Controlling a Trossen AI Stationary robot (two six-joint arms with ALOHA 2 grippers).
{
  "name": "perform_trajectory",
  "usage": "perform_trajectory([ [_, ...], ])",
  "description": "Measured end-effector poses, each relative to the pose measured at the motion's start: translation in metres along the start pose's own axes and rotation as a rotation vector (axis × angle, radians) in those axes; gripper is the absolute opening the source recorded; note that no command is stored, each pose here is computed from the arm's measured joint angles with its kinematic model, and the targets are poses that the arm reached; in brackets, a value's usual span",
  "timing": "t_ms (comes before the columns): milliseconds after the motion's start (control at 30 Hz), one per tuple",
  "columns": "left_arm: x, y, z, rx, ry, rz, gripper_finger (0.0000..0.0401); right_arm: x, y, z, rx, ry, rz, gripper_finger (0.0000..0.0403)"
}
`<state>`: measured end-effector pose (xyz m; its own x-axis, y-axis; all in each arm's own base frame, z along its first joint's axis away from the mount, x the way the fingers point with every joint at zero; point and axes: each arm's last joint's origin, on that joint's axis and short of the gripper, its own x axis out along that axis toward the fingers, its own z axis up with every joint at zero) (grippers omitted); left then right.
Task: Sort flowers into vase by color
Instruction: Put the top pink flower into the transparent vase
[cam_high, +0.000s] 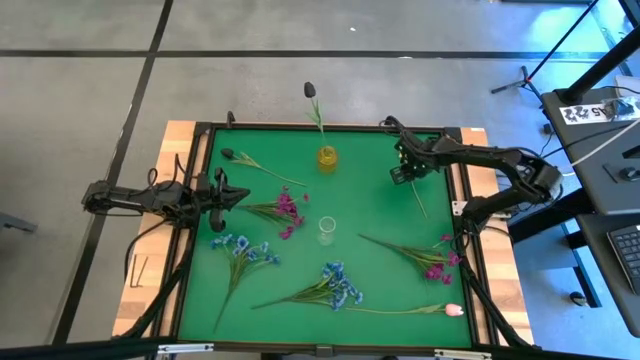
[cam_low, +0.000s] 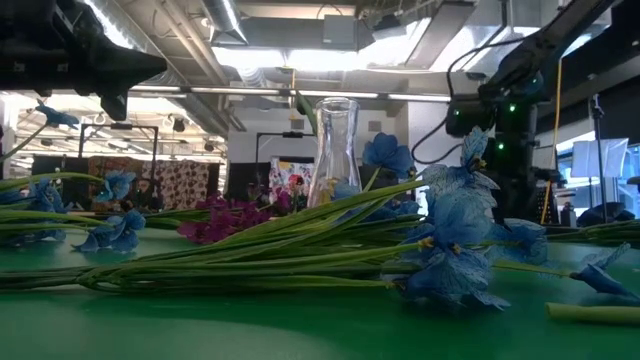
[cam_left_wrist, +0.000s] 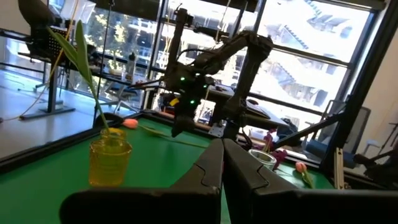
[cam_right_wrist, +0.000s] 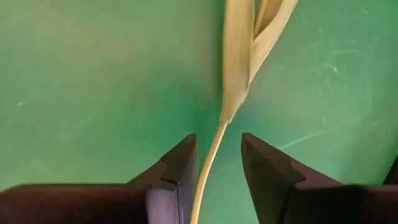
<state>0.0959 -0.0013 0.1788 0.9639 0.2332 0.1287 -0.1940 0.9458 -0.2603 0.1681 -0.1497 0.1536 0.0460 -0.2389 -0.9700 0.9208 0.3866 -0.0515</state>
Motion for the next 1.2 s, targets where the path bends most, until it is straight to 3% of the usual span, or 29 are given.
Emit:
perform_trajectory([
  [200, 0.000, -0.001, 0.000, 0.011, 0.007, -0.032, 0.0000, 0.016, -0.005, 0.007, 0.022, 0.069, 0.070, 0.0124],
  [467, 0.000, -0.002, 0.000, 0.027, 0.015, -0.070, 0.0000, 0.021, -0.006, 0.008, 0.001, 0.088, 0.076, 0.0118],
  [567, 0.000, -0.002, 0.000, 0.027, 0.015, -0.072, 0.0000, 0.021, -0.006, 0.009, -0.029, 0.080, 0.068, 0.0091],
  [733, 0.000, -0.002, 0.000, 0.040, 0.012, -0.061, 0.0002, 0.019, -0.007, 0.009, -0.051, 0.058, 0.062, 0.0013],
  [833, 0.000, -0.003, -0.001, 0.038, 0.020, -0.098, 0.0025, 0.014, -0.008, 0.009, -0.050, 0.027, 0.059, 0.0012],
  [1033, 0.000, -0.003, -0.001, 0.036, 0.023, -0.112, 0.0110, -0.012, -0.012, 0.011, -0.034, -0.101, 0.089, 0.0004],
  [1200, -0.001, -0.006, 0.009, 0.010, 0.010, -0.150, 0.0168, -0.047, -0.016, 0.010, -0.018, -0.274, 0.205, 0.0002],
])
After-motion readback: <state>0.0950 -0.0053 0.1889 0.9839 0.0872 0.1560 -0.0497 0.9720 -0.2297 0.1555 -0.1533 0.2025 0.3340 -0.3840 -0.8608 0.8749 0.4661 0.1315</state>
